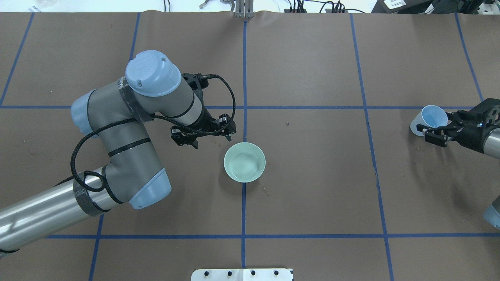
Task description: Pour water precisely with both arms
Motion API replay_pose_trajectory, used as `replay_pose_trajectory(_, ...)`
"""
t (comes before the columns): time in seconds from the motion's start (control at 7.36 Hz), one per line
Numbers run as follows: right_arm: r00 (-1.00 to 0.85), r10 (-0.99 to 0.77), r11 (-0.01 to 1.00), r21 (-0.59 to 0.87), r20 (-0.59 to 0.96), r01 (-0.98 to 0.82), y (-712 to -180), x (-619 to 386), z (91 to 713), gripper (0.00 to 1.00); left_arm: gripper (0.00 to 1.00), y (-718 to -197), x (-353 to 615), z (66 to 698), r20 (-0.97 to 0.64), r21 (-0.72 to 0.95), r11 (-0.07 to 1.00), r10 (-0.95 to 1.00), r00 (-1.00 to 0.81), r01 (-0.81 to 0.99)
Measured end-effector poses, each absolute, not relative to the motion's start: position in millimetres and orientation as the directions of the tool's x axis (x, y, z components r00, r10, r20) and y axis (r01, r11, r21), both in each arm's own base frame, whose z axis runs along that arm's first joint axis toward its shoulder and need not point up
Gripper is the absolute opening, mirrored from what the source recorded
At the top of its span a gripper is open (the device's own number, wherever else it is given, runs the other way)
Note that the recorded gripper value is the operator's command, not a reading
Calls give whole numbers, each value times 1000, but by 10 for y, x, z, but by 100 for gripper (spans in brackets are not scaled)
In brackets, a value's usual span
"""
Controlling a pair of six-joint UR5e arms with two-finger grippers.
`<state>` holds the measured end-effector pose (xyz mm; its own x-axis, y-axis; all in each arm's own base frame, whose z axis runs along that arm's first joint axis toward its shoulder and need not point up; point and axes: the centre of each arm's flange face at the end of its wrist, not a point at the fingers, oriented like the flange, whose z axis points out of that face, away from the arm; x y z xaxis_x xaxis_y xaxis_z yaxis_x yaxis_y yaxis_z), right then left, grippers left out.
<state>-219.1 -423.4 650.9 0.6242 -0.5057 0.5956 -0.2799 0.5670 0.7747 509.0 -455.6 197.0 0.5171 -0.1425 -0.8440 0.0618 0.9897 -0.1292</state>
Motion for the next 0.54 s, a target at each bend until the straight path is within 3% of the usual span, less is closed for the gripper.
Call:
replay_pose_trajectory(0.14, 623, -505, 567, 774, 597, -281, -4237, -2194, 6505, 91, 99, -4553, 5086, 1991, -843, -130, 990, -144, 519, 62)
replay_pose_trajectory(0.27, 623, -505, 568, 774, 597, -282, -4238, -2195, 6504, 79, 99, -4549, 5080, 1995, -843, -130, 990, -144, 519, 62)
replay_pose_trajectory(0.54, 622, -504, 568, 773, 599, -282, -4237, -2193, 6505, 40, 99, -4545, 5075, 2004, -842, -131, 989, -144, 519, 62)
